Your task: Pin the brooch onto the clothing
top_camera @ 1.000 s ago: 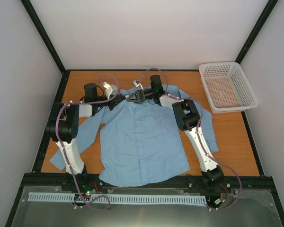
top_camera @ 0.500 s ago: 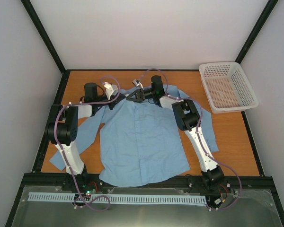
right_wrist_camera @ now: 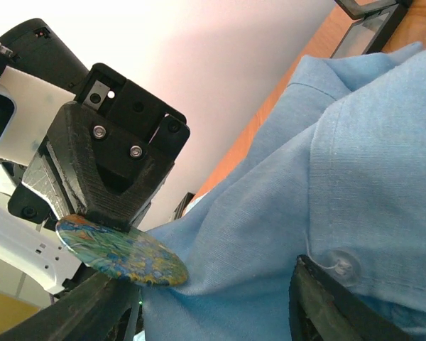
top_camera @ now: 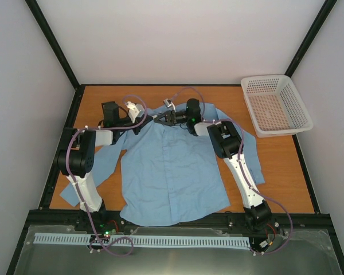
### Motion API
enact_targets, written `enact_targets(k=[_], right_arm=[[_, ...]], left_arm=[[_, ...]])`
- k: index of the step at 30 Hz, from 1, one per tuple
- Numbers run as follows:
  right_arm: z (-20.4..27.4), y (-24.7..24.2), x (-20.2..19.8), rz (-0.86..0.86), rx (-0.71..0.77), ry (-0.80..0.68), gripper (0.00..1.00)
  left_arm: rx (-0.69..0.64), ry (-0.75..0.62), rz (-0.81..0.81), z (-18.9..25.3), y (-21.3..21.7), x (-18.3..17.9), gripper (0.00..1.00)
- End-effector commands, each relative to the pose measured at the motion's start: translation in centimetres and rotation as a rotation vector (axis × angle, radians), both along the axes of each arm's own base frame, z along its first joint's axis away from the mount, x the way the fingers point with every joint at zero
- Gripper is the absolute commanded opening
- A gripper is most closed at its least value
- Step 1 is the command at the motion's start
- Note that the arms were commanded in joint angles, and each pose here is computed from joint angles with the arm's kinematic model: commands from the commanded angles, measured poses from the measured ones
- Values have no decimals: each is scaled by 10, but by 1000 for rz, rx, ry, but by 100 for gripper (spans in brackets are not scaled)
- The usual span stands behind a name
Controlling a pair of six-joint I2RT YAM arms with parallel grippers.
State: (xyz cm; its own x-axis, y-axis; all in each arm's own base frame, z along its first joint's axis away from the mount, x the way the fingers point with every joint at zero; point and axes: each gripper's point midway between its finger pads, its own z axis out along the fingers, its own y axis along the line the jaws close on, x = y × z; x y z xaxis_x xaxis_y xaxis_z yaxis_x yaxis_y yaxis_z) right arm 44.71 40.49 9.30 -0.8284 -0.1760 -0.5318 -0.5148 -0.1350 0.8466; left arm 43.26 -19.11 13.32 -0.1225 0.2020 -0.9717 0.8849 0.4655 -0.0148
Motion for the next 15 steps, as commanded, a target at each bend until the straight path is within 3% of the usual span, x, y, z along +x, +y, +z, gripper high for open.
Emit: enact_targets(k=[1, 15], right_arm=[[17, -4, 24, -157, 24, -3, 57], [9, -14, 9, -149, -38, -39, 62]], left_arm=[[-87, -22, -152, 29, -24, -32, 1], [-67, -32, -84, 27, -10, -18, 1]])
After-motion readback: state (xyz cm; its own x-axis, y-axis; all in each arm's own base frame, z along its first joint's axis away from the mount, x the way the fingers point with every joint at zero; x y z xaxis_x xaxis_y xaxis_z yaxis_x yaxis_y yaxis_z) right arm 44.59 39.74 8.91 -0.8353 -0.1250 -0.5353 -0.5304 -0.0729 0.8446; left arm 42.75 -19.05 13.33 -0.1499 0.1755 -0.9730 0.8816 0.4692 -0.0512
